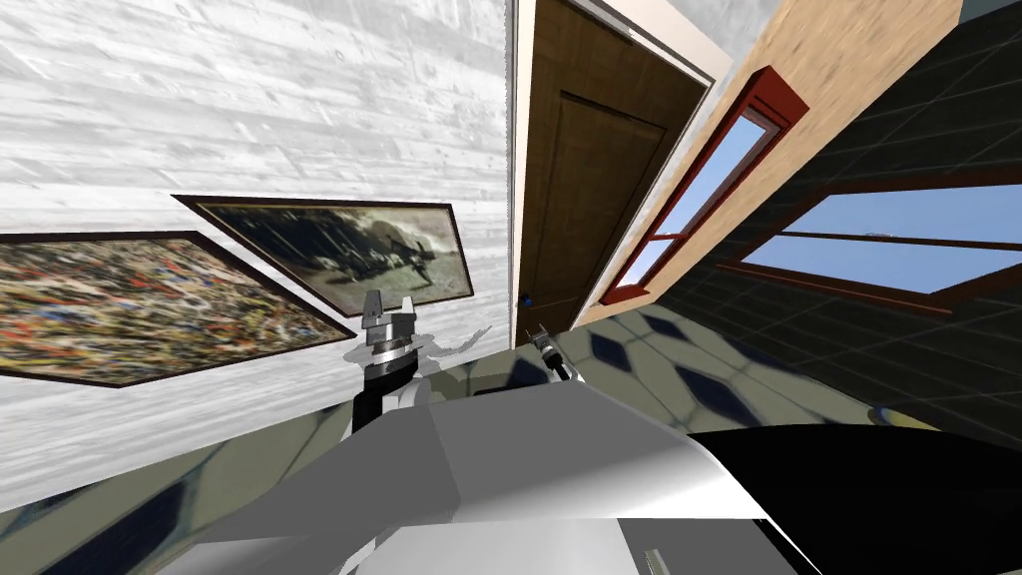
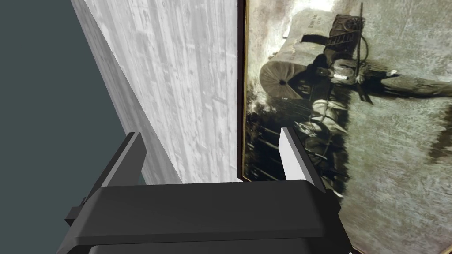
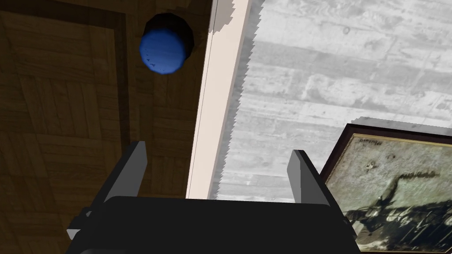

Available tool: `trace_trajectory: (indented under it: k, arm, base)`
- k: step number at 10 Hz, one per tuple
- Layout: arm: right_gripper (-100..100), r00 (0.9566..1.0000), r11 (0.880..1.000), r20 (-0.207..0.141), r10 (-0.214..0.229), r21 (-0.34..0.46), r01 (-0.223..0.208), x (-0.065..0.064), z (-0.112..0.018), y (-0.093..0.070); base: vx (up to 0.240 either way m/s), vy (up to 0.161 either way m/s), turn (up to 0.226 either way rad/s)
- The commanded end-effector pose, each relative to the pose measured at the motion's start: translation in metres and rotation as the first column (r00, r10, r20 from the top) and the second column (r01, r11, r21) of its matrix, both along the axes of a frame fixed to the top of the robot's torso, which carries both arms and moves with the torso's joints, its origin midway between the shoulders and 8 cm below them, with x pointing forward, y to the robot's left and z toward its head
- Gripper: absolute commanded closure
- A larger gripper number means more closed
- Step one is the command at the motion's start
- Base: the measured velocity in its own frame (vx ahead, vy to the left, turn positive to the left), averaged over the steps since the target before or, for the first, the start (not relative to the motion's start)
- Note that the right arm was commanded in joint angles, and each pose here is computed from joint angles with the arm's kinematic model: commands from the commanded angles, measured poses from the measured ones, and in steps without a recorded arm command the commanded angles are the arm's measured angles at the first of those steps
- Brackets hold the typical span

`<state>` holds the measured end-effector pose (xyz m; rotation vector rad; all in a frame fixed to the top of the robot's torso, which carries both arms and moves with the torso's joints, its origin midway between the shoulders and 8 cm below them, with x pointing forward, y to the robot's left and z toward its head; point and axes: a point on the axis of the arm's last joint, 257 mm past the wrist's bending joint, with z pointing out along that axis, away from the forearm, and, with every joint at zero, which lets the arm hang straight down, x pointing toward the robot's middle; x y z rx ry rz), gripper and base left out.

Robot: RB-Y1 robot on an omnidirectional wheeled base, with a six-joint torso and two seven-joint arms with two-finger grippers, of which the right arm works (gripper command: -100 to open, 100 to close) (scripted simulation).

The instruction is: Pull the door open

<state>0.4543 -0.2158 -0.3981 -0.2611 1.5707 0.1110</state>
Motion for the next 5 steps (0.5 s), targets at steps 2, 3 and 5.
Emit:
trace_trajectory:
  k: [2, 3, 5]
  arm:
    - [-100, 0.9985, 0.998, 0.004, -0.054, 0.01, 0.054, 0.011, 0.003, -0.014]
    - [-100, 0.9971, 0.997, 0.005, -0.076, 0.018, 0.076, 0.016, 0.004, -0.019]
    - [-100, 0.9931, 0.992, 0.005, -0.117, 0.035, 0.117, 0.025, 0.006, -0.026]
  base:
    - [0.083, 0.012, 0.209]
    - [0.099, 0.005, 0.172]
    - [0.123, -0.011, 0.178]
